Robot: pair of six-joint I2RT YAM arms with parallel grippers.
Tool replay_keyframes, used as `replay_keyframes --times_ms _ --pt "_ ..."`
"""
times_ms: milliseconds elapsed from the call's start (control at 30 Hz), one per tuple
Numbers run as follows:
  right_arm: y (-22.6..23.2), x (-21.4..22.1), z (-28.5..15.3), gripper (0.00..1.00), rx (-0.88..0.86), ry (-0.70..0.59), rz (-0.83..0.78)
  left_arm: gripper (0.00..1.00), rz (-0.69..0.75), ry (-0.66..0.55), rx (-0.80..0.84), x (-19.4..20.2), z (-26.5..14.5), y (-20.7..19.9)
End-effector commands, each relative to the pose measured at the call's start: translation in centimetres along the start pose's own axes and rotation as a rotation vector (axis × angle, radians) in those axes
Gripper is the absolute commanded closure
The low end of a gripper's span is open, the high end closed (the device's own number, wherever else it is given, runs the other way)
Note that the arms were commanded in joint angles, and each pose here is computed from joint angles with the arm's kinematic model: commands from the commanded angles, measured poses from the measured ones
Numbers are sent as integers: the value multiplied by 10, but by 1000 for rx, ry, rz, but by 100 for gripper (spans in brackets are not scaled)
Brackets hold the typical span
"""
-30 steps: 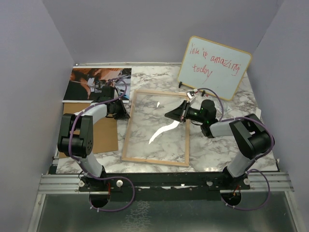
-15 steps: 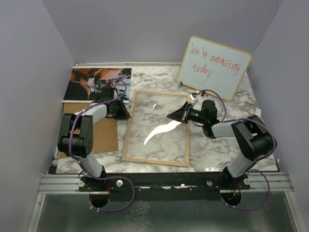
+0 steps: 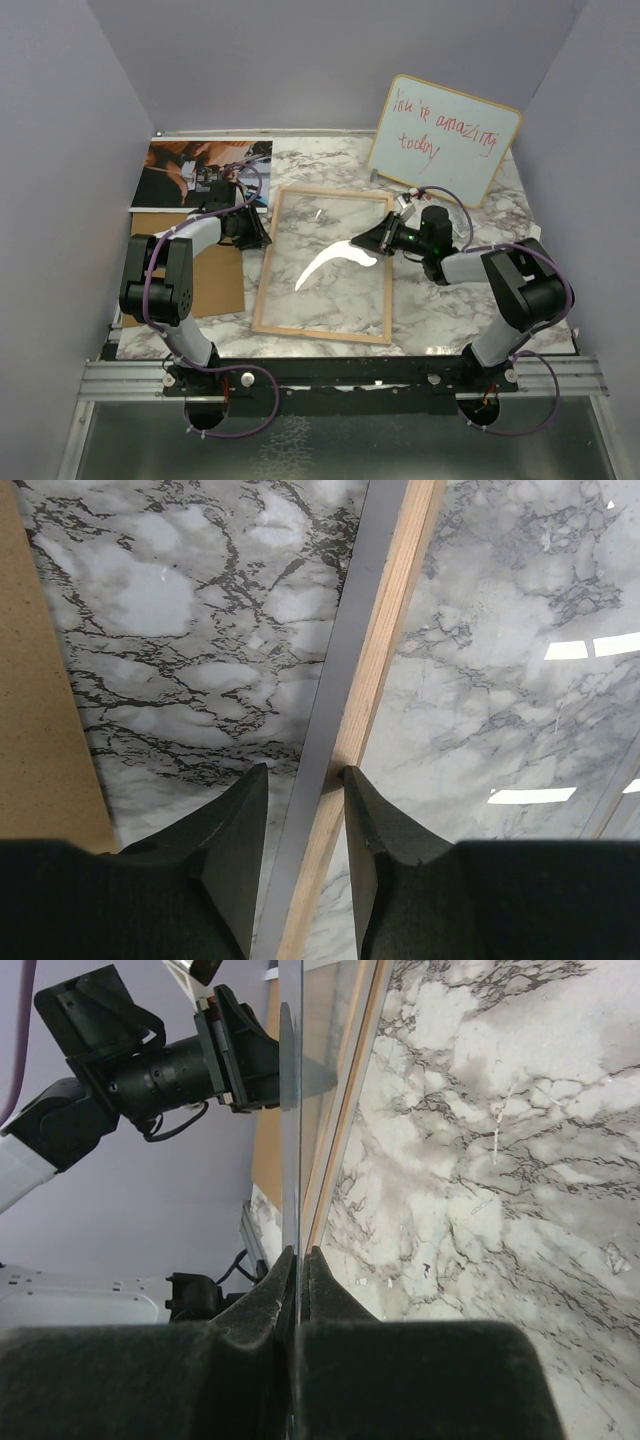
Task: Put the photo into the frame
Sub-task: Place the photo frame item in the photo frame.
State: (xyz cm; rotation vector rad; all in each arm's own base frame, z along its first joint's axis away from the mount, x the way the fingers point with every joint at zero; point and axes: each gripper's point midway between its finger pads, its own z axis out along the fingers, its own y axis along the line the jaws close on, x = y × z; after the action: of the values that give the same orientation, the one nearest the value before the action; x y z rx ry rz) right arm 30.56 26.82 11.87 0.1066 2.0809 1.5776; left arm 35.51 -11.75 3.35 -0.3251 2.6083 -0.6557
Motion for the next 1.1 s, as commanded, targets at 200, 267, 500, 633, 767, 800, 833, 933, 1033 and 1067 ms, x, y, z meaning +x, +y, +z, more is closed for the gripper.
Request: replay_keyframes --times_ms 200,267,500,633,767,800,833,933,1033,1067 --pt "-32 5 -4 99 95 -9 33 72 -16 132 -60 42 12 21" --pt "-37 4 -5 99 110 -17 39 75 -17 134 -60 42 12 21" --pt "-51 6 -9 99 147 -20 56 80 -18 138 -61 43 13 22" --pt "-58 7 -11 99 167 -22 63 80 -18 138 -62 43 14 22" --pt "-65 7 -14 99 194 -36 73 80 -21 138 -65 43 14 22" --pt "-67 7 -15 99 200 -39 76 80 -21 140 -65 43 14 22" --pt "-68 7 -15 99 204 -42 78 80 -21 140 -66 43 14 23" --pt "-72 9 -15 99 211 -41 93 81 -23 139 -64 42 15 22" --pt "-72 10 -13 99 196 -35 106 81 -21 137 -61 41 15 21" --pt "-70 10 -12 99 182 -34 109 81 -22 138 -62 41 15 22"
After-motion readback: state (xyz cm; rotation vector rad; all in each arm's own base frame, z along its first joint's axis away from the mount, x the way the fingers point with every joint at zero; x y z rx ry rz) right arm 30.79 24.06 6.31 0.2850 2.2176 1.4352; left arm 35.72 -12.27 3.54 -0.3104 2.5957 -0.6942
